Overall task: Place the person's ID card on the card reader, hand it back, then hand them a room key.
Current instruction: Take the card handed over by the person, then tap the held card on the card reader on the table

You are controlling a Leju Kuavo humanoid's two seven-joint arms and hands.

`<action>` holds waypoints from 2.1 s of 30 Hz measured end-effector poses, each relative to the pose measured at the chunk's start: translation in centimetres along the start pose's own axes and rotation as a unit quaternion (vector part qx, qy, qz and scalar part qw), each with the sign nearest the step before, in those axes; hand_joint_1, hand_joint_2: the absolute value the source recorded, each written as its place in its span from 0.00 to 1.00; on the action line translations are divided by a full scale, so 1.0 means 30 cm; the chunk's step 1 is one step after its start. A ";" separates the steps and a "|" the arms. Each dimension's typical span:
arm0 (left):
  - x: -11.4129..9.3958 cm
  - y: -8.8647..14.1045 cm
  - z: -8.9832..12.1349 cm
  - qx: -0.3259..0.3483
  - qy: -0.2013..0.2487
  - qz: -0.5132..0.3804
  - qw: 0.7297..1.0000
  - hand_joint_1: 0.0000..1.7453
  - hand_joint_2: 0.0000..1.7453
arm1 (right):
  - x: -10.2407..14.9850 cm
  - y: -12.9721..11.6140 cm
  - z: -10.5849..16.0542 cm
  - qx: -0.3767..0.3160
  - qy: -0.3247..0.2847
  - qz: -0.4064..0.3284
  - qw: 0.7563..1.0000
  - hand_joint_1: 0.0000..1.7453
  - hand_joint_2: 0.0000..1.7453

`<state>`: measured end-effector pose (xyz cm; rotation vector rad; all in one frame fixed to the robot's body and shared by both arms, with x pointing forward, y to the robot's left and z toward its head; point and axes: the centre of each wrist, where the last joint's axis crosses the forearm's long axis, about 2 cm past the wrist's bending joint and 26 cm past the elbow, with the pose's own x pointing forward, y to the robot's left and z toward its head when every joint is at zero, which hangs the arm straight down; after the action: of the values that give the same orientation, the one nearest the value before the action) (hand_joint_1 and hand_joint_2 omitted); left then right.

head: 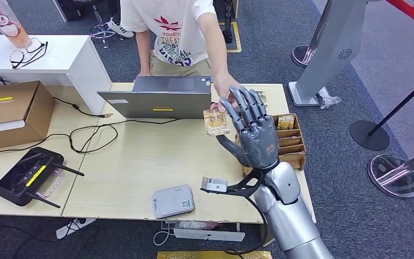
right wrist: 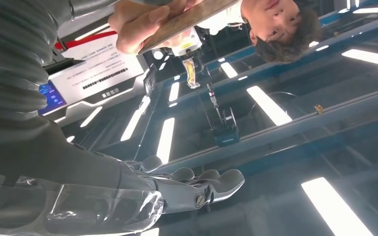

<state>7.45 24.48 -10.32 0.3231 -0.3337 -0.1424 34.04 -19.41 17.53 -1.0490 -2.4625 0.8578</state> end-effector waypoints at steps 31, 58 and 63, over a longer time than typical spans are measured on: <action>-0.001 0.000 0.000 0.004 -0.001 0.003 1.000 0.00 0.00 | 0.013 0.007 -0.006 -0.002 0.002 -0.001 1.000 1.00 1.00; -0.001 0.000 0.000 0.004 -0.005 0.003 1.000 0.00 0.00 | 0.029 0.039 -0.010 -0.036 0.118 -0.214 0.969 1.00 1.00; 0.000 0.000 0.000 0.002 -0.006 0.003 1.000 0.00 0.00 | 0.038 0.046 -0.010 -0.012 0.150 -0.371 0.916 1.00 1.00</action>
<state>7.43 24.48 -10.32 0.3250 -0.3459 -0.1373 34.18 -17.70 16.96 -0.1620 -2.3087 0.3786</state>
